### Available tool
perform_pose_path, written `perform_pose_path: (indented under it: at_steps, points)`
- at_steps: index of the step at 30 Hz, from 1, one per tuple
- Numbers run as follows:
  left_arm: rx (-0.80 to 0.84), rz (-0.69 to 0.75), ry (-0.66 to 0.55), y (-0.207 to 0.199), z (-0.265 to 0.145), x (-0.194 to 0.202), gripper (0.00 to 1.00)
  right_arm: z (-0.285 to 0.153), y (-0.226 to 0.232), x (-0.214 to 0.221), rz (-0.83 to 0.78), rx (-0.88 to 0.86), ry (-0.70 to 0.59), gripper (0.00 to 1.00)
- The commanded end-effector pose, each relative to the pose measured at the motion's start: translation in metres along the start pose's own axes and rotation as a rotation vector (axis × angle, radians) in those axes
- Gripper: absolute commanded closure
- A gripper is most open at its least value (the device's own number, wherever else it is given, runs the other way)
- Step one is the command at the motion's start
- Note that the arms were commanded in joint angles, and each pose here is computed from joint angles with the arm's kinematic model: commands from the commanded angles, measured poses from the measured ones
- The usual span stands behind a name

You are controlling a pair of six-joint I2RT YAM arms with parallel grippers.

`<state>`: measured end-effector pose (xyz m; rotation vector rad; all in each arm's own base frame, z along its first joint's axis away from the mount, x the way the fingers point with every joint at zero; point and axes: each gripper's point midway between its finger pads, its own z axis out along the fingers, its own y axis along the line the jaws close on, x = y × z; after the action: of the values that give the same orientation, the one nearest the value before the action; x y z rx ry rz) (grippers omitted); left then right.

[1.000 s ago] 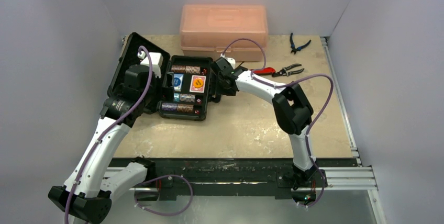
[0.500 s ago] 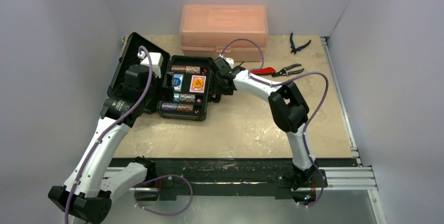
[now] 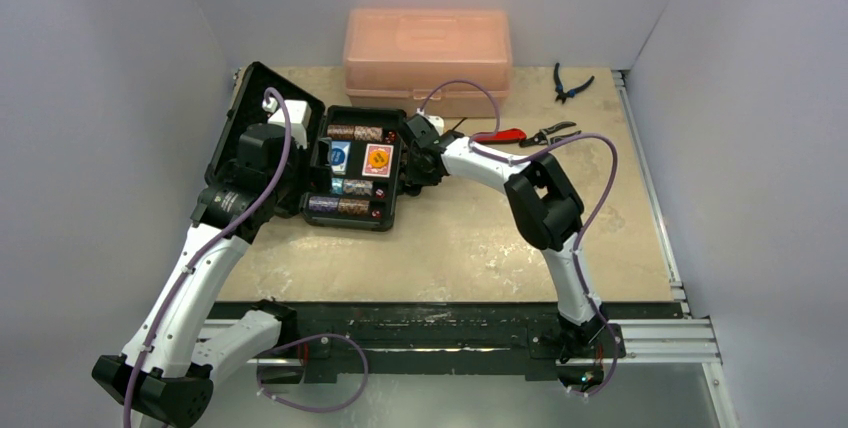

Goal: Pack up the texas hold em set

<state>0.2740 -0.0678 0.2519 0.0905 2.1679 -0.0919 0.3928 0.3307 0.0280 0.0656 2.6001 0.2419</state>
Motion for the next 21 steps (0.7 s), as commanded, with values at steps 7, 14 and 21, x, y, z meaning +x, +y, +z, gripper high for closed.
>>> perform_pose_path:
  at_steps: [7, 14, 21]
  points:
    - [-0.161, -0.004, -0.068, 0.028, -0.011, -0.022, 0.10, 0.001, -0.018, 0.018, -0.019, 0.024, 0.030, 0.72]
    - [-0.379, -0.074, -0.062, 0.077, -0.031, -0.046, 0.09, 0.001, -0.017, 0.024, -0.025, -0.002, 0.037, 0.74]
    - [-0.450, -0.218, -0.041, 0.120, -0.023, -0.055, 0.07, -0.002, -0.016, 0.030, -0.031, -0.042, 0.046, 0.75]
